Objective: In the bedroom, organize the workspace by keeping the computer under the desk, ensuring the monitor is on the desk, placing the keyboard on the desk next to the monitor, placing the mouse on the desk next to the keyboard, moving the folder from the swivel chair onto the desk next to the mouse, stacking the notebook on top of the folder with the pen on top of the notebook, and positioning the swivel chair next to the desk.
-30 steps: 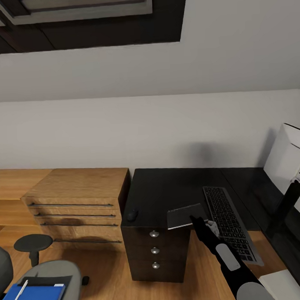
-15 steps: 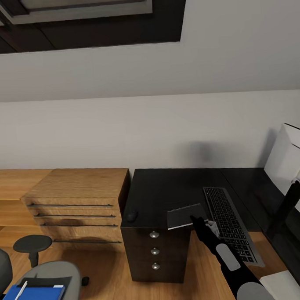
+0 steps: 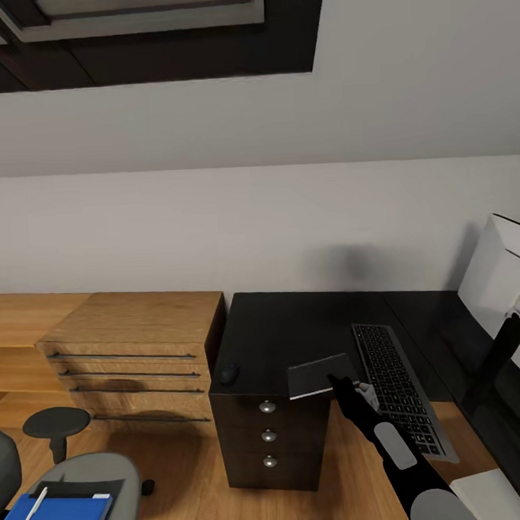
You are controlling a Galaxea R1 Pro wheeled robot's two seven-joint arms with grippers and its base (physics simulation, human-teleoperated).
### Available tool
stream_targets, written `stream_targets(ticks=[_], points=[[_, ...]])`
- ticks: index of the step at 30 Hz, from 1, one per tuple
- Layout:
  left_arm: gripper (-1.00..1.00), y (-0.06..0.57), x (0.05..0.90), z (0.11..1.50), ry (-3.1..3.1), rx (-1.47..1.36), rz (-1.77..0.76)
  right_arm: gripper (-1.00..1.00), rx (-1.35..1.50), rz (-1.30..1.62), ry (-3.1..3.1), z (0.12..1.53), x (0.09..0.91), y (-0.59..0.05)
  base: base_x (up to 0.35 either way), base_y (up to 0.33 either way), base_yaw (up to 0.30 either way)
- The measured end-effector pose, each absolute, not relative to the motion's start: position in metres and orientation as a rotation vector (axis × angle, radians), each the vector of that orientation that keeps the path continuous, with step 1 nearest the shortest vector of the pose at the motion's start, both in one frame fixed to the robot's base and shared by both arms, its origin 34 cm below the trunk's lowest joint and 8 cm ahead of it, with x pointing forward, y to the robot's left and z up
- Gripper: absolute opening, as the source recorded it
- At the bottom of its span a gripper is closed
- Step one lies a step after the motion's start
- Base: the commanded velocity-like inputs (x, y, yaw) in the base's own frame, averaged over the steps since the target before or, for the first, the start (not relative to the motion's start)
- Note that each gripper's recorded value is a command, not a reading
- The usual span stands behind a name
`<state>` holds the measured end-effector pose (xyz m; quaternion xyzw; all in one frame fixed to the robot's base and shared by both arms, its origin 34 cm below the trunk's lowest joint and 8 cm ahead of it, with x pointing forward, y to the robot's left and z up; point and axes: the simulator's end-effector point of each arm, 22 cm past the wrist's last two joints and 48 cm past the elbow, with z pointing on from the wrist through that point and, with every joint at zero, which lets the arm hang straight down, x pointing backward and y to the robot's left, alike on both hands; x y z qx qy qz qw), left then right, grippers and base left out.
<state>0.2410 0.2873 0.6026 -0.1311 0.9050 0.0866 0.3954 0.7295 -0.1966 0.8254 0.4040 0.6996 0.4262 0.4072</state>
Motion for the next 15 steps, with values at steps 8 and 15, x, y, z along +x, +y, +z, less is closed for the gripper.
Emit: stream_targets(ticks=[8, 15], points=[[1.0, 0.2878, 0.2409, 0.6027, 2.294, -0.334, 0.222, -1.0, 1.021, 1.077, 1.765, 0.8247, 0.729, -0.196, 0.0, 0.0, 0.0], [1.0, 0.2879, 0.2409, 0.6027, 2.294, -0.335, 0.222, -1.0, 1.023, 1.077, 1.766, 0.8241, 0.7285, -0.1962, 0.0, 0.0, 0.0]])
